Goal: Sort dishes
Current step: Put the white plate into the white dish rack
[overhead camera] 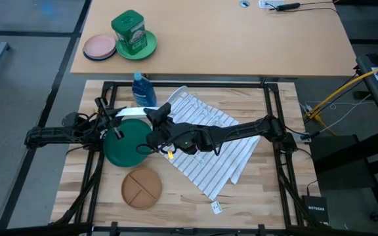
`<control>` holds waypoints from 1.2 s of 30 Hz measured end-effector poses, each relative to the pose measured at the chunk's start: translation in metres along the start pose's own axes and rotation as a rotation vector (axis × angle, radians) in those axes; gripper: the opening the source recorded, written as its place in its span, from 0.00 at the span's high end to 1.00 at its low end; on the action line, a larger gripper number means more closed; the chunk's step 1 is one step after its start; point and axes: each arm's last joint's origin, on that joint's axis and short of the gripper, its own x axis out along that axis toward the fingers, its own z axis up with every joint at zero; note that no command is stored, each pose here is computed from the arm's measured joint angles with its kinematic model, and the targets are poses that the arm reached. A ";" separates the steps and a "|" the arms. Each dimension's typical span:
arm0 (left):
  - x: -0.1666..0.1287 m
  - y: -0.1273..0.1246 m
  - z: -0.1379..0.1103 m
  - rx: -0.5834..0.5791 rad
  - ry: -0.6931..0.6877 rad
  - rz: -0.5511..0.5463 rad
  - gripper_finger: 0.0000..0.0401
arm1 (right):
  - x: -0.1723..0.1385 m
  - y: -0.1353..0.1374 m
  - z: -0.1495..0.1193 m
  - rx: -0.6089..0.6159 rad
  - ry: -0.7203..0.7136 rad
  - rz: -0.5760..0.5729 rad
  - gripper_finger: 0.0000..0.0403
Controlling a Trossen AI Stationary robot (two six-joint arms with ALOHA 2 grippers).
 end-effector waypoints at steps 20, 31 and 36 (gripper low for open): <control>0.000 -0.001 0.000 0.002 0.003 -0.008 0.92 | -0.011 -0.002 0.011 0.045 -0.028 -0.027 0.64; 0.000 -0.004 -0.006 0.087 0.054 -0.039 0.92 | -0.034 -0.027 0.024 0.167 0.046 -0.229 0.65; 0.000 -0.004 -0.008 0.189 0.084 -0.031 0.92 | -0.034 -0.030 0.020 0.212 0.141 -0.252 0.65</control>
